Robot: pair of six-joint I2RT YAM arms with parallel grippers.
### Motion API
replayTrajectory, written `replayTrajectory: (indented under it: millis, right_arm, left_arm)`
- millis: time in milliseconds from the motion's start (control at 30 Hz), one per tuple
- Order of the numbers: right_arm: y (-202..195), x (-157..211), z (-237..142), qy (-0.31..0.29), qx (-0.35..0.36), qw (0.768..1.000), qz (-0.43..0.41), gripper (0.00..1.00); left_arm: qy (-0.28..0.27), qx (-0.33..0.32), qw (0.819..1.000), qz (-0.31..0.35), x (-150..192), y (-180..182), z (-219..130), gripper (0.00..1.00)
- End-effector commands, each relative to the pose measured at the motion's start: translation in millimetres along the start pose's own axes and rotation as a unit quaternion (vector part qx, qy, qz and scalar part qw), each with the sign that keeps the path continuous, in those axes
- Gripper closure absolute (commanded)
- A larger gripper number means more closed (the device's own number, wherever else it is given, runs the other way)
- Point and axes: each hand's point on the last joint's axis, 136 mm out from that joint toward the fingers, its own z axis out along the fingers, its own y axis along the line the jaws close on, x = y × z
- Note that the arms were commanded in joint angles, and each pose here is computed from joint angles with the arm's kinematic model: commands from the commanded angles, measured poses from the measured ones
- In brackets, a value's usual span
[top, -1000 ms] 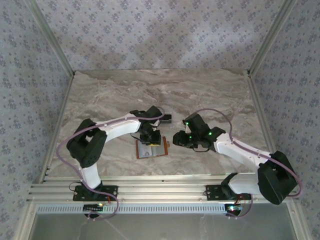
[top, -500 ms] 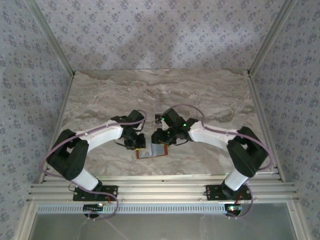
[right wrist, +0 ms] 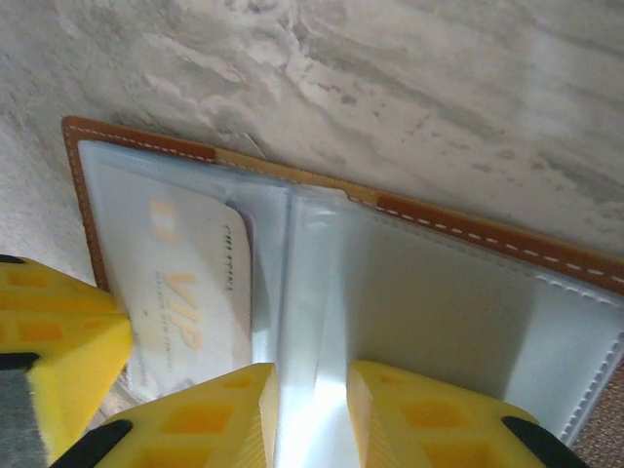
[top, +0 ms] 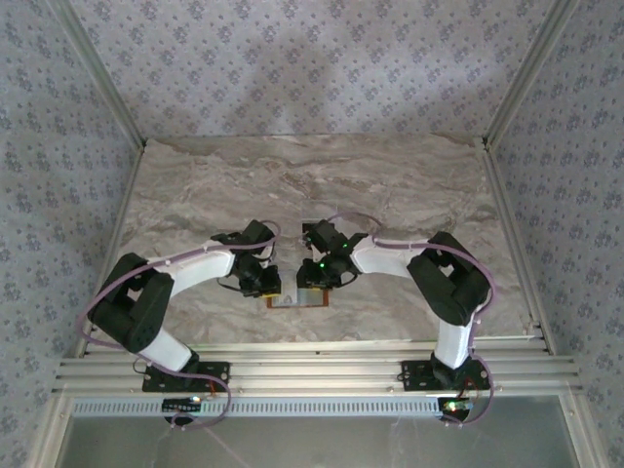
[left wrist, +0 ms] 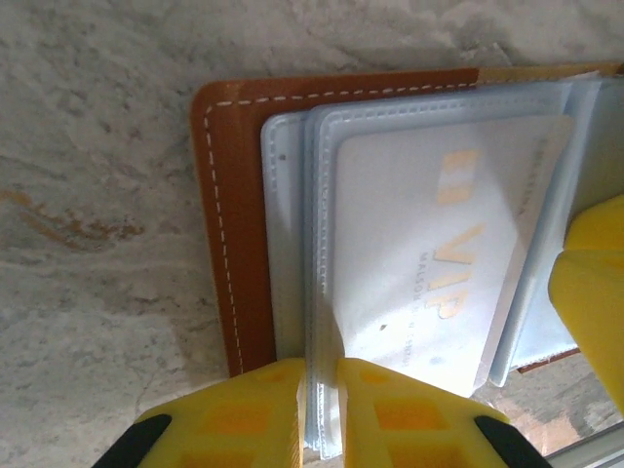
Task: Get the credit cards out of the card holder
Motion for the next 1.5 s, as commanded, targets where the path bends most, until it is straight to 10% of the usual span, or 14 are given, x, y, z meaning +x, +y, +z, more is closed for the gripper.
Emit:
replayTrajectory:
  millis: [0, 600, 1467]
  right_arm:
    - [-38.6, 14.0, 1.7, 0.006, 0.075, 0.997, 0.018, 0.71]
    - [26.7, -7.9, -44.8, -0.074, -0.001, 0.997, 0.021, 0.71]
    - [15.6, -1.6, 1.7, -0.021, -0.013, 0.998, 0.05, 0.75]
  left_arm:
    - [0.002, 0.002, 1.0, 0.011, -2.0, -0.6, 1.8, 0.84]
    - [-0.021, 0.028, 0.999, 0.037, -31.6, -21.3, -16.7, 0.83]
    - [0.035, -0.025, 0.999, 0.031, -7.9, 9.4, 13.2, 0.84]
